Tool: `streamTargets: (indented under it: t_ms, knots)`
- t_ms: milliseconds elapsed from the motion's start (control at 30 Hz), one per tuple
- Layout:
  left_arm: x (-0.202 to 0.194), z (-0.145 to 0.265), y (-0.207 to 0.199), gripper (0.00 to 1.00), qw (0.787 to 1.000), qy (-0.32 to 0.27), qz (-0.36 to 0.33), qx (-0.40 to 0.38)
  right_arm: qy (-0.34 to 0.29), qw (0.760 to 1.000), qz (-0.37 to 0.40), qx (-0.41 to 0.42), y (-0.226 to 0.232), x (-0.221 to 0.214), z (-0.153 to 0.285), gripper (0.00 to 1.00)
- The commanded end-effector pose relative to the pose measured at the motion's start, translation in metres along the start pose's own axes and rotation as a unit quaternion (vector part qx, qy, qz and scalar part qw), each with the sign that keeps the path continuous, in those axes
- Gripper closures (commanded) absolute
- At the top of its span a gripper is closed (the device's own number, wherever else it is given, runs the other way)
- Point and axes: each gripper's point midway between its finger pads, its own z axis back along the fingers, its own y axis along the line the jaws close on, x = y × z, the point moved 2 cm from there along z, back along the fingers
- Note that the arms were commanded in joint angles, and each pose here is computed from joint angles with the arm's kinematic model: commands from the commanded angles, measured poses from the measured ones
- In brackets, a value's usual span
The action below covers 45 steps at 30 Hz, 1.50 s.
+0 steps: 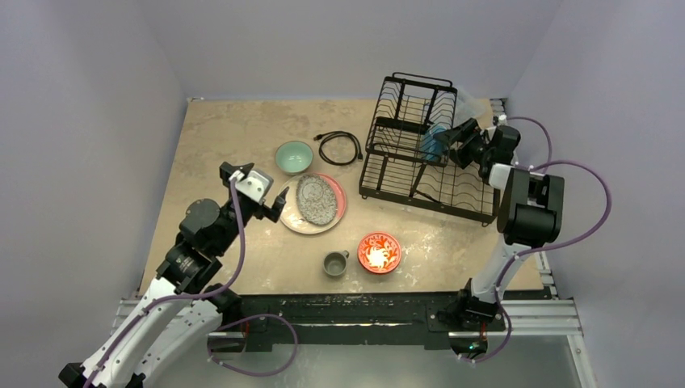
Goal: Load the mixed dishes into the dish rack
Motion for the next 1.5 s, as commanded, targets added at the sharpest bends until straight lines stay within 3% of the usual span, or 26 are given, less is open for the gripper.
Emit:
streamTargets:
  t_ms: [0,600,1233,1467]
  knots:
    - [0.021,0.000,0.003,0.02,0.999,-0.028,0.015,0.002,0.022,1.000,0.009,0.019,0.012,-0.010,-0.013,0.19]
    - [0.019,-0.002,0.005,0.02,1.000,-0.019,0.022,0.009,0.060,0.996,-0.008,0.064,0.037,-0.042,-0.038,0.20]
    - [0.018,-0.003,0.004,0.02,1.000,-0.016,0.024,0.007,0.048,0.993,0.017,0.105,0.072,-0.021,-0.034,0.18]
    - [0.016,-0.006,0.002,0.02,1.000,-0.011,0.024,0.002,0.051,0.989,-0.005,0.136,0.084,-0.015,-0.037,0.18]
